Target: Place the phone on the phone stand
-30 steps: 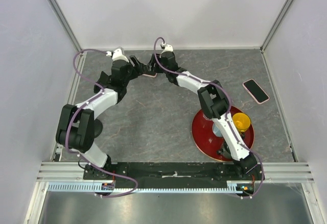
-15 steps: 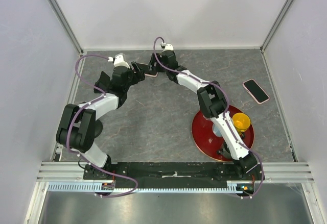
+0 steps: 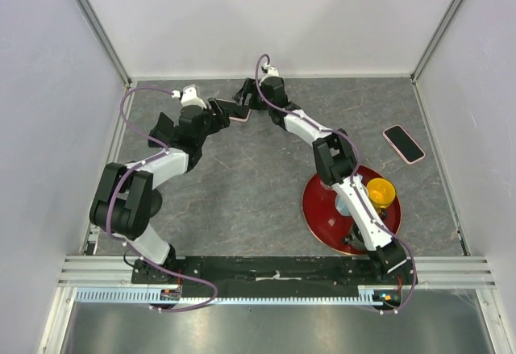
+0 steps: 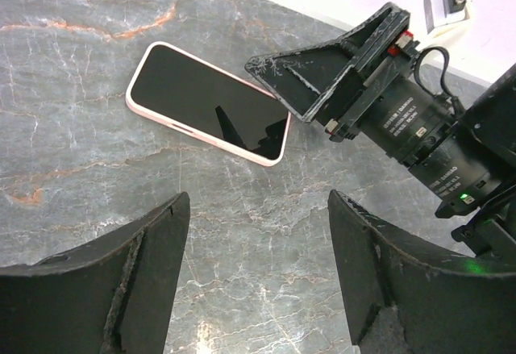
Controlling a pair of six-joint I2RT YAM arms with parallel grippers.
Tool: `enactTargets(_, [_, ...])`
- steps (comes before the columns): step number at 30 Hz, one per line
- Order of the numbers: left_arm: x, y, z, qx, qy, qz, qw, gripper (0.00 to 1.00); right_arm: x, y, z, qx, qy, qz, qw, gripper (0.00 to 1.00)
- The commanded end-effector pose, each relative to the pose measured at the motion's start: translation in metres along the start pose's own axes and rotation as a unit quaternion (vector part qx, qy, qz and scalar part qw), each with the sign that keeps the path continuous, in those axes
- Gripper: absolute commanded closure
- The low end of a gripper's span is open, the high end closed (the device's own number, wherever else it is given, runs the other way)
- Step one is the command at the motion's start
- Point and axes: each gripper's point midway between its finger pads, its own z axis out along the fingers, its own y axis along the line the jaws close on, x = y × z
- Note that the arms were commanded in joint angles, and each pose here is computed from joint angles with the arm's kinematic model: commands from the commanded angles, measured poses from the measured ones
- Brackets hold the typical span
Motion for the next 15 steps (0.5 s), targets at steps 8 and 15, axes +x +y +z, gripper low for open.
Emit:
enactTargets(8, [-0.003,0.041,0.011,-0.092,0.0,-0.003,0.996,0.31,0.068,0.062,-0.03,-0.1,0.106,0.018,0.989,0.11])
enactTargets(15, [0.015,0.066,0.038,-0.155,0.076,-0.001,0.985,0.23,0.057,0.096,-0.092,-0.107,0.079,-0.011,0.991,0.11])
